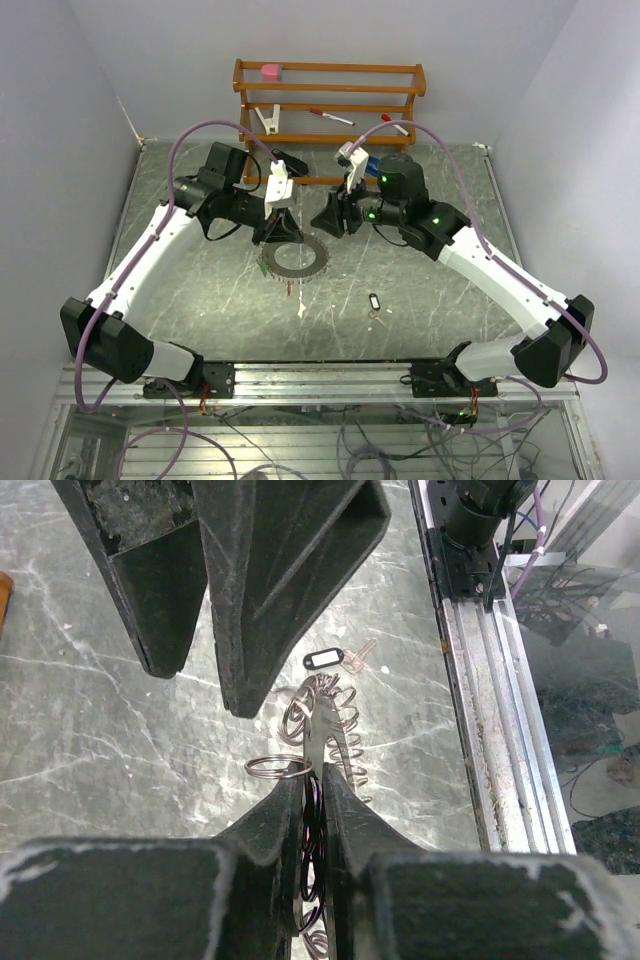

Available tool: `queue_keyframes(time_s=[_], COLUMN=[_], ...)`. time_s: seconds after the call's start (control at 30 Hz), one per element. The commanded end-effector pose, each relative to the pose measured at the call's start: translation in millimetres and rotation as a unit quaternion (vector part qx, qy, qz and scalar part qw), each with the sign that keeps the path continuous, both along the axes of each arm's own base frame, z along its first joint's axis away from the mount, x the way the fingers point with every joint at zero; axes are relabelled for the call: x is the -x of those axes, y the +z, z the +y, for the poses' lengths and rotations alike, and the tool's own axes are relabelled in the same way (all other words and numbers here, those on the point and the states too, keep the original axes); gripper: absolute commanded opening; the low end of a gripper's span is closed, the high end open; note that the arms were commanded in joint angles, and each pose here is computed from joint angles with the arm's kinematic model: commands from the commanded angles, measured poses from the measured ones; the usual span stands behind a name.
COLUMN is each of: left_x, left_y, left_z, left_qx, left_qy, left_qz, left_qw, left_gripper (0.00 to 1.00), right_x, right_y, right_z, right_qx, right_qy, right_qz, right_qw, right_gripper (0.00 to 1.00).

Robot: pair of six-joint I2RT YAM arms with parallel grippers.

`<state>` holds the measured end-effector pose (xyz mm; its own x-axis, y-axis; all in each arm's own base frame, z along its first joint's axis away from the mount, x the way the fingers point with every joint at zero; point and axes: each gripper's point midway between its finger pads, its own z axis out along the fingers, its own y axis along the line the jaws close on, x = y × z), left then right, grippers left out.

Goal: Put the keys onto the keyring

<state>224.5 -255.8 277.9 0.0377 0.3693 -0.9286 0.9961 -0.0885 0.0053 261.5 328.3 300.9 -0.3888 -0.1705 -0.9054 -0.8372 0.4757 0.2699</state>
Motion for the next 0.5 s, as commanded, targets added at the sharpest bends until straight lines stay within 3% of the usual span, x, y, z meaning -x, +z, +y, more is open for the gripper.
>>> queue_keyframes(time_s=[0.0, 0.2, 0.47], left_x=[3, 5, 11], left_y=[28, 29, 28], left_z=[-5, -4, -5], left_qx=[0.025, 0.024, 0.033], left_qy=[-0.019, -0.019, -0.033], left_qz=[-0.039, -0.04, -0.029], left_qw=[0.999, 0.999, 0.998], left_gripper=[0.07, 0.07, 0.08], right_x=[-8, -11, 4], right_y=[-3, 1, 40], right_z=[-24, -39, -26], right_qx=[0.052, 0.074, -0.004], right_qy=[-0.046, -0.069, -0.016], right_qz=[-0.017, -0.032, -0.073], right_qw=[0.997, 0.994, 0.997], right_gripper=[0.41, 0.41, 0.39])
